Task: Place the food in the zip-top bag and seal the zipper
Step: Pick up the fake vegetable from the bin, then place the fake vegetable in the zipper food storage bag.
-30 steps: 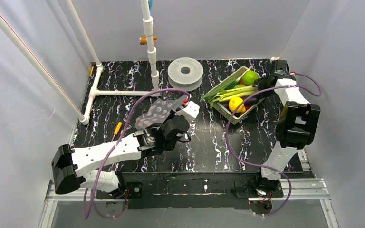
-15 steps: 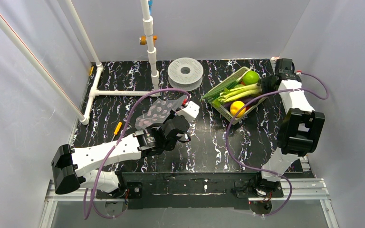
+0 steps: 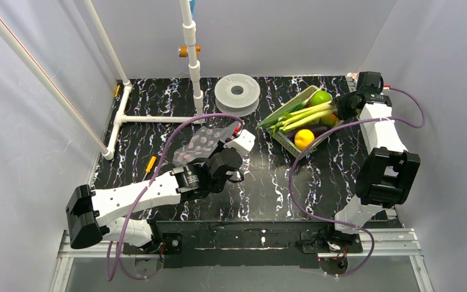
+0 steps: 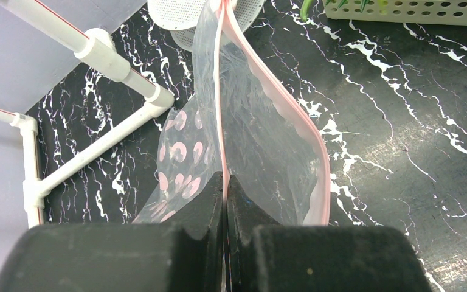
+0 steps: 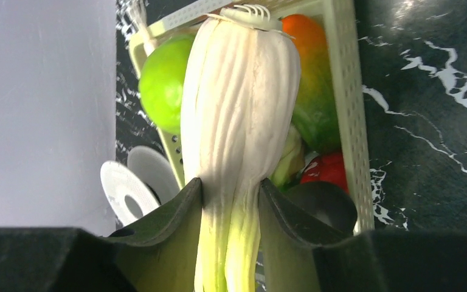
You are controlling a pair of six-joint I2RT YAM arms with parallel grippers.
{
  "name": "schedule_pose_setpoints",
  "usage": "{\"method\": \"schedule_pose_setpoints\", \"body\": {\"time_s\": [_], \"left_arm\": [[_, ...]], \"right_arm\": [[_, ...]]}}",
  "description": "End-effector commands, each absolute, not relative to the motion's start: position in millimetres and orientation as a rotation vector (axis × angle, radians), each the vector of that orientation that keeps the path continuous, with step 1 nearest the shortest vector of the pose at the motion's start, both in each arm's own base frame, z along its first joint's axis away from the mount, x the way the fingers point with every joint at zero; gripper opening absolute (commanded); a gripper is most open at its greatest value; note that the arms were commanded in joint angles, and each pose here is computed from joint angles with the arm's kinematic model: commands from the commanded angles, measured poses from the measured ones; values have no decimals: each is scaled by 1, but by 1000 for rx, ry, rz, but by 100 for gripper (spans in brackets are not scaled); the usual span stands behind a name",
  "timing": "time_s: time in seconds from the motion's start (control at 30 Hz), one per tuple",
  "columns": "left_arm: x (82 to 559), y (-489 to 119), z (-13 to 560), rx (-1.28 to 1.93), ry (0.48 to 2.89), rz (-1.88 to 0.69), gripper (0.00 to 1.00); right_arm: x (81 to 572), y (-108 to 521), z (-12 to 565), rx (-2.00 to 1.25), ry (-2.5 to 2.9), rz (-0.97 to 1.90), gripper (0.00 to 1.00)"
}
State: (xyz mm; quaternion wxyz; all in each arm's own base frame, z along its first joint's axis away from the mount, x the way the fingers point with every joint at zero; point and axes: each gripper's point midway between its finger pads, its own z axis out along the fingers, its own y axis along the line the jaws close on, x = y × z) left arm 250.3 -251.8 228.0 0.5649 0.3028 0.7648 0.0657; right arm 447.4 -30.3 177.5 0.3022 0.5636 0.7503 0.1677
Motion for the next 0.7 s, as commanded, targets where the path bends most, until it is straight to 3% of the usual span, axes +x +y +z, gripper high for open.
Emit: {"method": "schedule_pose_setpoints", "body": {"time_s": [0.0, 0.33, 0.67], "left_arm": [[254, -248, 251, 641, 1772, 142, 0], [277, -223, 246, 536, 1881, 159, 0], [293, -220, 231, 472, 2001, -63, 0]], "right_arm": [[455, -10, 226, 1260, 1977, 637, 1], [420, 87, 281, 631, 2172, 925, 1], [298, 226, 287, -19, 2362, 1225, 1]]}}
